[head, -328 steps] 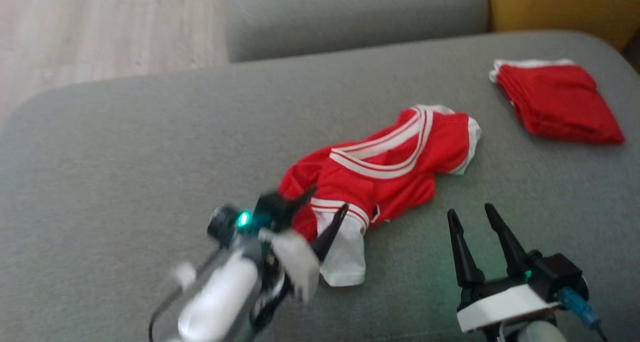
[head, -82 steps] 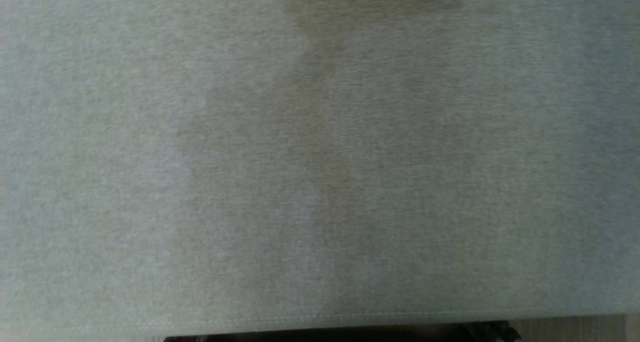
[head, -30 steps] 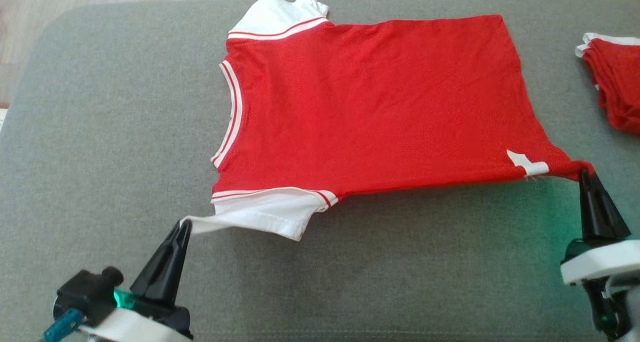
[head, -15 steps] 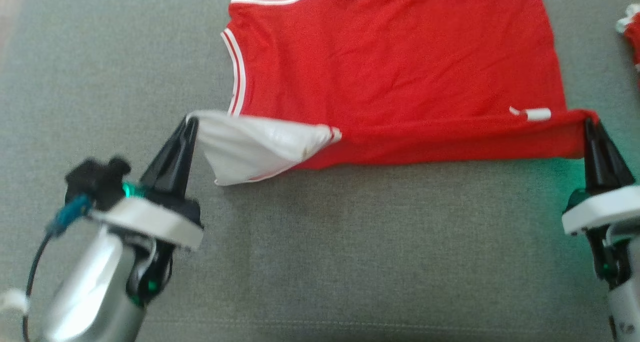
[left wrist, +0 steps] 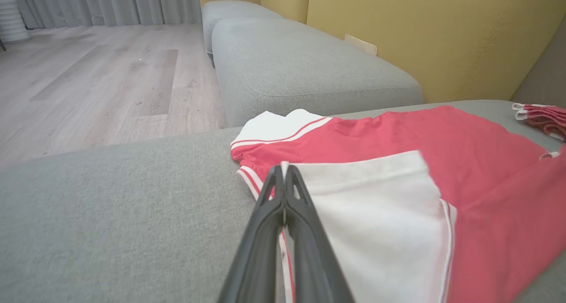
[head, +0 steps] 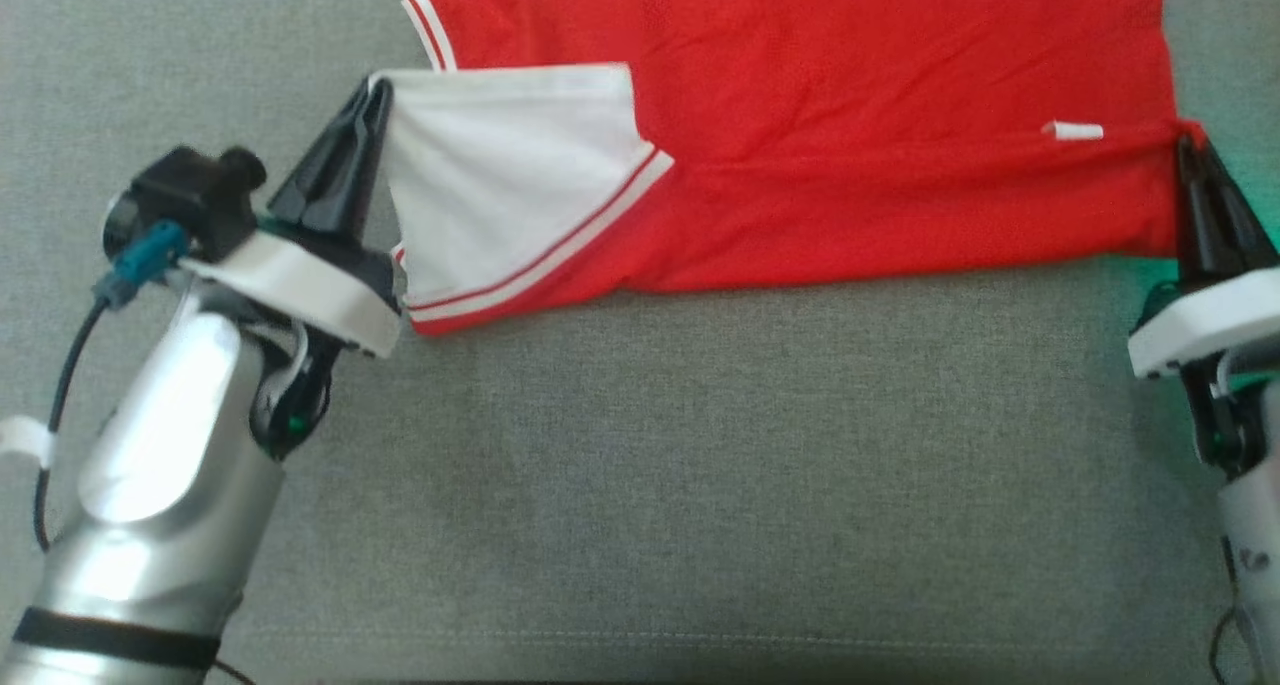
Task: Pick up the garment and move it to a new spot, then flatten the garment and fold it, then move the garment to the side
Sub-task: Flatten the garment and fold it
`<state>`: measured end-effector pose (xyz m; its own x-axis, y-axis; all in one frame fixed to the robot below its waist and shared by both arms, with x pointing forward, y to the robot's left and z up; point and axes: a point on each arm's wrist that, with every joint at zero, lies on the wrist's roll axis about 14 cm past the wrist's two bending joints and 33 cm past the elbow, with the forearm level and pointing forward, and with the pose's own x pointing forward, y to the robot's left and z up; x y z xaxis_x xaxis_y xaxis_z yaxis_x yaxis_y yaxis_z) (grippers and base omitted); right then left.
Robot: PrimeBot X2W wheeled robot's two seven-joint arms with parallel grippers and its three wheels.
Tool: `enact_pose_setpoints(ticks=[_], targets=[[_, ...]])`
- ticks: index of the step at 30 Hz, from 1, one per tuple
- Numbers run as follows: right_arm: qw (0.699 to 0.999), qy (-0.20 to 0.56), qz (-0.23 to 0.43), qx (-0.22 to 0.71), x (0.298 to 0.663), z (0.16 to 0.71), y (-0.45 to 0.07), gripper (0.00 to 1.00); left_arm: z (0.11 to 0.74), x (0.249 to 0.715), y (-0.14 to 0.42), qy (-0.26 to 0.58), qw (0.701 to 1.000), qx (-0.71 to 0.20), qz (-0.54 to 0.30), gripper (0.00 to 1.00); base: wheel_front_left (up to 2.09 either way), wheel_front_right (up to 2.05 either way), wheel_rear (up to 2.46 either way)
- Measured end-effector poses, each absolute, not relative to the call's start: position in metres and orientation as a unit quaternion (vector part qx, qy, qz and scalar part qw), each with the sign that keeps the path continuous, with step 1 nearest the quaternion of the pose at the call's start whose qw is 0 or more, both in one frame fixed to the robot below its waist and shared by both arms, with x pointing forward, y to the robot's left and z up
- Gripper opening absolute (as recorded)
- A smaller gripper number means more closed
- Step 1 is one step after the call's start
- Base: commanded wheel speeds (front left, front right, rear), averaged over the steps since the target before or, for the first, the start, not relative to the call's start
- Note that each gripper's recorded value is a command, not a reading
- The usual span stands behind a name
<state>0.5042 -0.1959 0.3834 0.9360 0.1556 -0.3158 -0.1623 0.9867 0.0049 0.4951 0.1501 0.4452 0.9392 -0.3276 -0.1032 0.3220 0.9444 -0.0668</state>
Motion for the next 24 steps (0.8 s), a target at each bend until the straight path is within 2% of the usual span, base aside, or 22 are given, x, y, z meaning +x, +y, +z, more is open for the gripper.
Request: enact_pose_setpoints(ticks=[18, 19, 20, 21, 22, 24], targets=[[0.984, 0.155, 0.084, -0.029, 0.523, 0.376, -0.195, 0.00, 0.449, 0.517, 0.147, 0.040, 0.986, 0.000, -0.164, 0.00, 0.00, 0.00, 0.00], [0.983, 0.158, 0.084, -0.029, 0.523, 0.375, -0.195, 0.20, 0.446, 0.517, 0.147, 0.046, 0.986, -0.002, -0.161, 0.00, 0.00, 0.00, 0.00], [0.983, 0.158, 0.083, -0.028, 0.522, 0.374, -0.194, 0.87, 0.441, 0.516, 0.147, 0.053, 0.986, -0.006, -0.159, 0.01, 0.00, 0.00, 0.00], [0.984, 0.157, 0.083, -0.027, 0.522, 0.374, -0.194, 1.00, 0.437, 0.515, 0.147, 0.060, 0.986, -0.009, -0.156, 0.39, 0.00, 0.00, 0.00], [0.984, 0.152, 0.083, -0.028, 0.523, 0.377, -0.194, 1.00, 0.435, 0.515, 0.149, 0.064, 0.986, -0.011, -0.151, 1.00, 0.00, 0.00, 0.00], [0.986, 0.143, 0.083, -0.029, 0.522, 0.382, -0.193, 1.00, 0.440, 0.516, 0.154, 0.058, 0.988, -0.016, -0.141, 1.00, 0.00, 0.00, 0.00]])
